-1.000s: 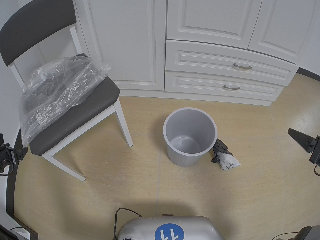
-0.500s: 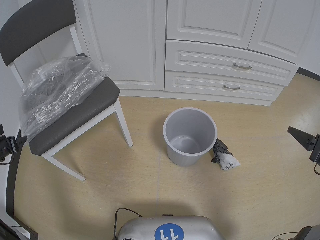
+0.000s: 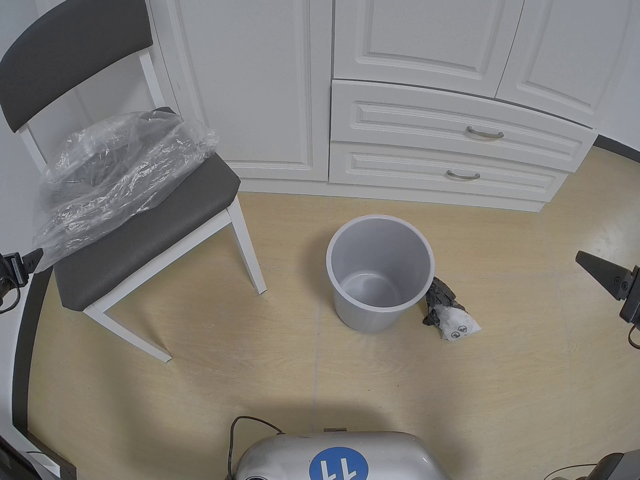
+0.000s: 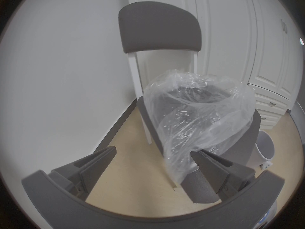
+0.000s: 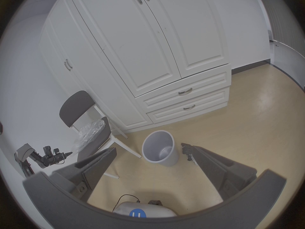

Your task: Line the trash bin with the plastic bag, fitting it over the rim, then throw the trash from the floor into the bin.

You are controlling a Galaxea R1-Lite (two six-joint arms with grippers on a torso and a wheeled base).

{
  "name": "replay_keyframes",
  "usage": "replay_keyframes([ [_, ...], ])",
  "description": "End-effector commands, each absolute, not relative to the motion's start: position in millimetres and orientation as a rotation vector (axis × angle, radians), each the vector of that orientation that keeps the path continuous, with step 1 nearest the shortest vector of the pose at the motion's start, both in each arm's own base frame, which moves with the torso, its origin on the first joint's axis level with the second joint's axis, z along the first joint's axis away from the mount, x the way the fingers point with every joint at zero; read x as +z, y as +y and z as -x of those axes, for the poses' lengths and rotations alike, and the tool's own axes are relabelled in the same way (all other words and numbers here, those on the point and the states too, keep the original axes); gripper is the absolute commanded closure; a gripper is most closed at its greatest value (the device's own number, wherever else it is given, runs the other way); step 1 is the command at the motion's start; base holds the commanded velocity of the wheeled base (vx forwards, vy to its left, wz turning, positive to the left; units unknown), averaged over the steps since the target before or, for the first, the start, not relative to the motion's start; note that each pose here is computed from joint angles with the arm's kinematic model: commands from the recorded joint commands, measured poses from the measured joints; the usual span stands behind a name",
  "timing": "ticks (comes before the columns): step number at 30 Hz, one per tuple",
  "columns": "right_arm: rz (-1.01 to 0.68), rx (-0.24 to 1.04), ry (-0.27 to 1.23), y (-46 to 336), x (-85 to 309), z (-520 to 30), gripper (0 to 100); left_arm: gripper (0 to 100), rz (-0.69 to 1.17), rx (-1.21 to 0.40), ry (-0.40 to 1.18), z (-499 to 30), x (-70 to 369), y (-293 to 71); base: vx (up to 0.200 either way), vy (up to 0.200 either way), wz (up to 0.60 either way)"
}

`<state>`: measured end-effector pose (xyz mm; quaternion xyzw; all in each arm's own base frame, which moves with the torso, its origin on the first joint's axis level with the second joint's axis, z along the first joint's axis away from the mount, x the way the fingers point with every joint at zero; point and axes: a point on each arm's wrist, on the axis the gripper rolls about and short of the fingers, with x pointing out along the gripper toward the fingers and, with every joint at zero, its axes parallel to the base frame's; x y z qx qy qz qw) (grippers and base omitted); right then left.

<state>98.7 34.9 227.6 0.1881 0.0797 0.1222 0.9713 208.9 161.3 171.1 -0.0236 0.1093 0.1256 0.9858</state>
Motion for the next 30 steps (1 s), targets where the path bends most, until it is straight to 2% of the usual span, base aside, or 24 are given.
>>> replay_keyframes([
  [1,-0.387,0.247,0.160,35,228,-98,0,0,0.057,0.210,0.252,-218,150,154,0.000,0.000,0.00],
  [13,-0.393,0.252,0.138,35,230,-99,0,0,0.045,0.211,0.174,-258,83,185,0.000,0.000,0.00],
  [21,-0.394,0.253,0.138,36,229,-102,0,0,0.085,0.200,0.001,-264,94,185,0.000,0.000,0.00],
  [29,-0.395,0.255,0.136,36,230,-101,0,0,0.103,0.196,-0.020,-267,96,186,0.000,0.000,0.00],
  [30,-0.395,0.256,0.134,36,230,-101,0,100,0.108,0.192,-0.024,-268,96,185,0.000,0.000,0.00],
])
